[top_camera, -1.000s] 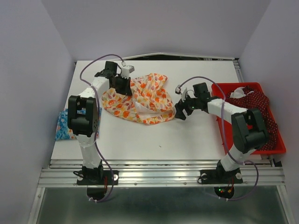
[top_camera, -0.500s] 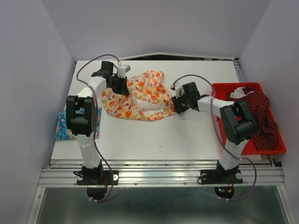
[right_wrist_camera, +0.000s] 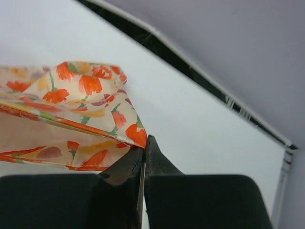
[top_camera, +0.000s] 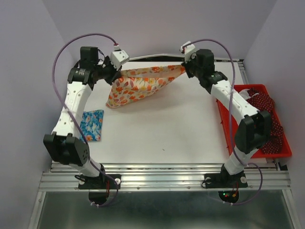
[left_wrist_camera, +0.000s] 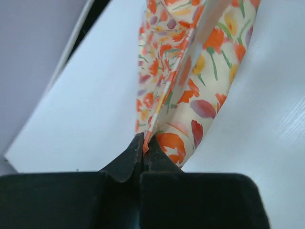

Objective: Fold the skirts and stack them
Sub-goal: Flatten the skirt out

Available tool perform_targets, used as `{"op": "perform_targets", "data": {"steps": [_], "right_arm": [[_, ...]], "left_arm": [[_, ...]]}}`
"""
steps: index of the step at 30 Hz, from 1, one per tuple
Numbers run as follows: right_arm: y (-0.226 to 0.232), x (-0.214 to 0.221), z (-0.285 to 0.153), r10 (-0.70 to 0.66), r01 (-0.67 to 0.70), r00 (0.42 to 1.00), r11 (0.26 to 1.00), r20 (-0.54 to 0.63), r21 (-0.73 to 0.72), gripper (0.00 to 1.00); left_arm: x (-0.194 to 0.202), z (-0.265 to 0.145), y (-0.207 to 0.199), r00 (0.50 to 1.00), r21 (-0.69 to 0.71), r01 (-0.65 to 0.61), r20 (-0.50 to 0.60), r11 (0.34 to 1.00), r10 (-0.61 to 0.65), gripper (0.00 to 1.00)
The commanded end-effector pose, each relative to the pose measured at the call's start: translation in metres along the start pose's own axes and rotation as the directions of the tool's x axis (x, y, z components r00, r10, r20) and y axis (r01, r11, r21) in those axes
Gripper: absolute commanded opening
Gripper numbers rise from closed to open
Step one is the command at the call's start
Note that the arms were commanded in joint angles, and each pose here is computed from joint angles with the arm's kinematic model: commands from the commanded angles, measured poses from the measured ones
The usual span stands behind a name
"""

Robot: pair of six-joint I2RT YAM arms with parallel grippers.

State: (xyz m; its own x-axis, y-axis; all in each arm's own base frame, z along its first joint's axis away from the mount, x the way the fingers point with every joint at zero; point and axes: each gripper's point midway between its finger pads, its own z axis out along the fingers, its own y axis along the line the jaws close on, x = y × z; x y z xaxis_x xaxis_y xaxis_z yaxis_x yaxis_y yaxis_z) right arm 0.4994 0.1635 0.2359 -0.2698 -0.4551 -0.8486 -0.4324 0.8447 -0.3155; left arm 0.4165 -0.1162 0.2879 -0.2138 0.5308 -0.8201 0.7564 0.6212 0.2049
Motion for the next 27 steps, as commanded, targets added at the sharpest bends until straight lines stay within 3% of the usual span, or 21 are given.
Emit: {"op": "perform_targets", "data": {"steps": [1, 6, 9, 10, 13, 15, 16, 18, 20, 21, 24, 26, 27], "right_arm": [[-0.08, -0.054, -0.056, -0.081, 0.076, 0.997, 0.977, 0.019, 0.2, 0.01], [-0.097, -0.088, -0.075, -0.128, 0.121, 0.992, 0.968, 0.017, 0.218, 0.01], [-0.107, -0.09, -0.064, -0.145, 0.143, 0.989, 0.956, -0.01, 0.258, 0.01], [-0.115, -0.089, -0.061, -0.139, 0.138, 0.99, 0.951, -0.017, 0.277, 0.01], [-0.124, -0.102, -0.039, -0.145, 0.139, 0.989, 0.943, -0.002, 0.302, 0.01], [-0.131, -0.092, -0.008, -0.154, 0.159, 0.987, 0.936, -0.039, 0.315, 0.01], [-0.149, -0.112, -0.013, -0.164, 0.152, 0.987, 0.919, 0.001, 0.364, 0.01], [-0.151, -0.105, 0.02, -0.187, 0.181, 0.982, 0.91, -0.02, 0.373, 0.01], [-0.173, -0.127, 0.02, -0.22, 0.183, 0.975, 0.87, 0.028, 0.457, 0.01], [-0.179, -0.134, 0.029, -0.232, 0.169, 0.971, 0.851, 0.067, 0.497, 0.01], [-0.2, -0.147, 0.023, -0.236, 0.118, 0.963, 0.803, 0.13, 0.585, 0.01], [-0.22, -0.171, 0.002, -0.233, 0.028, 0.945, 0.76, 0.232, 0.649, 0.01], [-0.229, -0.178, -0.008, -0.233, 0.0, 0.937, 0.744, 0.259, 0.668, 0.01]], "left_arm": [[-0.019, -0.061, -0.004, 0.95, -0.054, -0.312, 0.001, 0.949, 0.312, 0.0], [-0.041, -0.101, -0.016, 0.891, -0.208, -0.421, 0.09, 0.883, 0.446, 0.0], [-0.059, -0.111, 0.0, 0.878, -0.375, -0.371, 0.158, 0.85, 0.453, 0.0], [-0.054, -0.106, 0.013, 0.908, -0.416, -0.3, 0.152, 0.858, 0.391, 0.0], [-0.059, -0.094, 0.047, 0.932, -0.504, -0.206, 0.16, 0.839, 0.325, 0.0], [-0.066, -0.074, 0.069, 0.947, -0.503, -0.15, 0.176, 0.851, 0.27, 0.0], [-0.057, -0.049, 0.08, 0.96, -0.479, -0.126, 0.162, 0.869, 0.228, 0.0], [-0.084, -0.046, 0.103, 0.955, -0.505, -0.061, 0.222, 0.861, 0.198, 0.0], [-0.079, -0.017, 0.132, 0.966, -0.52, 0.001, 0.22, 0.854, 0.133, 0.0], [-0.106, -0.03, 0.149, 0.951, -0.568, 0.035, 0.272, 0.822, 0.148, 0.0], [-0.136, -0.025, 0.183, 0.922, -0.612, 0.095, 0.352, 0.785, 0.163, 0.0], [-0.142, -0.013, 0.197, 0.912, -0.611, 0.125, 0.381, 0.782, 0.152, 0.0], [-0.172, -0.033, 0.203, 0.873, -0.637, 0.136, 0.439, 0.759, 0.213, 0.0]]}}
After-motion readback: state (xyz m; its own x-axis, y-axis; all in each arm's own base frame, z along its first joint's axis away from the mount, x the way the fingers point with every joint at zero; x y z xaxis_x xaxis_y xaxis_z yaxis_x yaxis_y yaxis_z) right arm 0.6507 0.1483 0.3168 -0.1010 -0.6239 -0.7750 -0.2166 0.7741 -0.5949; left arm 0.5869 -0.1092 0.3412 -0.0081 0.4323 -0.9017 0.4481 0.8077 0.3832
